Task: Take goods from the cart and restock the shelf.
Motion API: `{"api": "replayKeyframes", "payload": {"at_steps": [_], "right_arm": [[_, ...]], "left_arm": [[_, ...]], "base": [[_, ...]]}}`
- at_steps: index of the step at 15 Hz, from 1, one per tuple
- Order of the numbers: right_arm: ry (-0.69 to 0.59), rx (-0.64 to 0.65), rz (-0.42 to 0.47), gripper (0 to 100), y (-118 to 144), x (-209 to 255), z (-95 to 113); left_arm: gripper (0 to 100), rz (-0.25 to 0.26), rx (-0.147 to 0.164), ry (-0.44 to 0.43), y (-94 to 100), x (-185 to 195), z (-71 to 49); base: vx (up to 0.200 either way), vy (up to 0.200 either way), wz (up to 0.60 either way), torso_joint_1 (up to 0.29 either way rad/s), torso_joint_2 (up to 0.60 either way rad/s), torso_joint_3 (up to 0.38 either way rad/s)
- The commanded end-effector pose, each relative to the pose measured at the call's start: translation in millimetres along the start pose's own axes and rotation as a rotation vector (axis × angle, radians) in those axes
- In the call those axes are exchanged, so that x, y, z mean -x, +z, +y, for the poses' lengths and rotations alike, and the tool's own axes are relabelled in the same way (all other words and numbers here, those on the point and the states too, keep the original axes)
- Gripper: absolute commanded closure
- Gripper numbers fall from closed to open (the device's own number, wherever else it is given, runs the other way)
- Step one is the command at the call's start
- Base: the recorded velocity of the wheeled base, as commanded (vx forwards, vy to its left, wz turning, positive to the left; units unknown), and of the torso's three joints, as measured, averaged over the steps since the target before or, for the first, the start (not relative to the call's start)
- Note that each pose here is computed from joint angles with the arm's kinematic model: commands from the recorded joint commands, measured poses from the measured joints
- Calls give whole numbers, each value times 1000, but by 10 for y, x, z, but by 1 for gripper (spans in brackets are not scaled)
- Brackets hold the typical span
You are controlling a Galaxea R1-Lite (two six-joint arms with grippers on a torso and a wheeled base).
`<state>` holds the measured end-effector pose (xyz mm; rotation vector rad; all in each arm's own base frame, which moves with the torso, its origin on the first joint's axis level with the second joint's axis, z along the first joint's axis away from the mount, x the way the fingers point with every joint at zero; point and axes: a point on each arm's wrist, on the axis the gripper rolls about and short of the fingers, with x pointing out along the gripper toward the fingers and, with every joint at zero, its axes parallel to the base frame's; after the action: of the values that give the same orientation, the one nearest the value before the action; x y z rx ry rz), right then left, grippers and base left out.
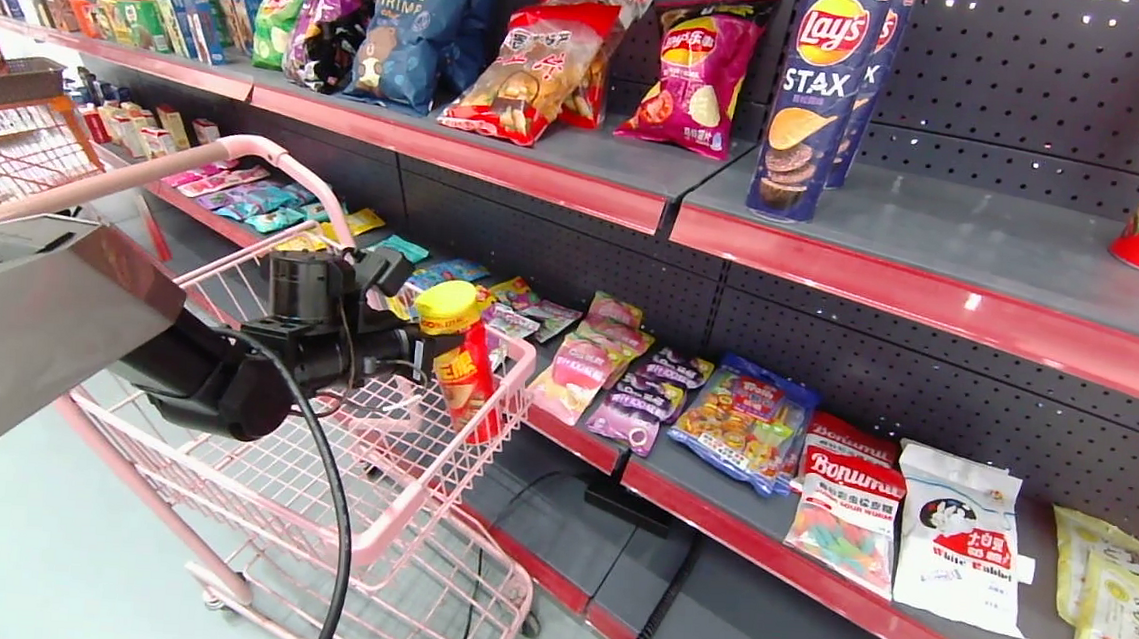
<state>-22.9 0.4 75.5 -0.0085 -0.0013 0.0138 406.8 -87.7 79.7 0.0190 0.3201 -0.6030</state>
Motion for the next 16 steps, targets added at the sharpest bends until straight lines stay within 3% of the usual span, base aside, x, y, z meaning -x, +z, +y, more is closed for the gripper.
{"api": "replayKeyframes", "payload": {"at_steps": [1,4,5,6,7,9,10,11,12,13,14,15,16], "right_arm": [[2,1,1,0,0,-1,0],[2,2,1,0,0,-1,0],[2,2,1,0,0,-1,0],[3,1,1,0,0,-1,0],[2,1,1,0,0,-1,0],[2,1,1,0,0,-1,0],[2,1,1,0,0,-1,0],[2,1,1,0,0,-1,0],[2,1,1,0,0,-1,0],[3,1,1,0,0,-1,0],[3,1,1,0,0,-1,0],[2,1,1,0,0,-1,0],[2,-1,1,0,0,-1,0]], "left_arm": [[100,-9,-1,7,53,54,4],[100,-18,11,22,216,340,-27],[100,-7,23,33,393,703,-117],[100,-6,26,38,453,824,-147],[100,-9,36,50,597,1202,-261],[100,-64,11,36,745,1711,-504],[100,-87,-1,35,764,1918,-617],[100,-134,-24,38,741,2349,-838],[100,-156,-34,43,723,2511,-916],[100,-216,-48,116,663,2901,-1036],[100,-232,-45,156,641,2998,-1048],[100,-278,-44,309,540,3240,-1077],[100,-285,-40,360,503,3289,-1083]], "base": [[0,0,0,0,0,0],[0,0,0,0,0,0],[0,0,0,0,0,0],[0,0,0,0,0,0],[0,0,0,0,0,0],[0,0,0,0,0,0],[0,0,0,0,0,0],[0,0,0,0,0,0],[0,0,0,0,0,0],[0,0,0,0,0,0],[0,0,0,0,0,0],[0,0,0,0,0,0],[0,0,0,0,0,0]]}}
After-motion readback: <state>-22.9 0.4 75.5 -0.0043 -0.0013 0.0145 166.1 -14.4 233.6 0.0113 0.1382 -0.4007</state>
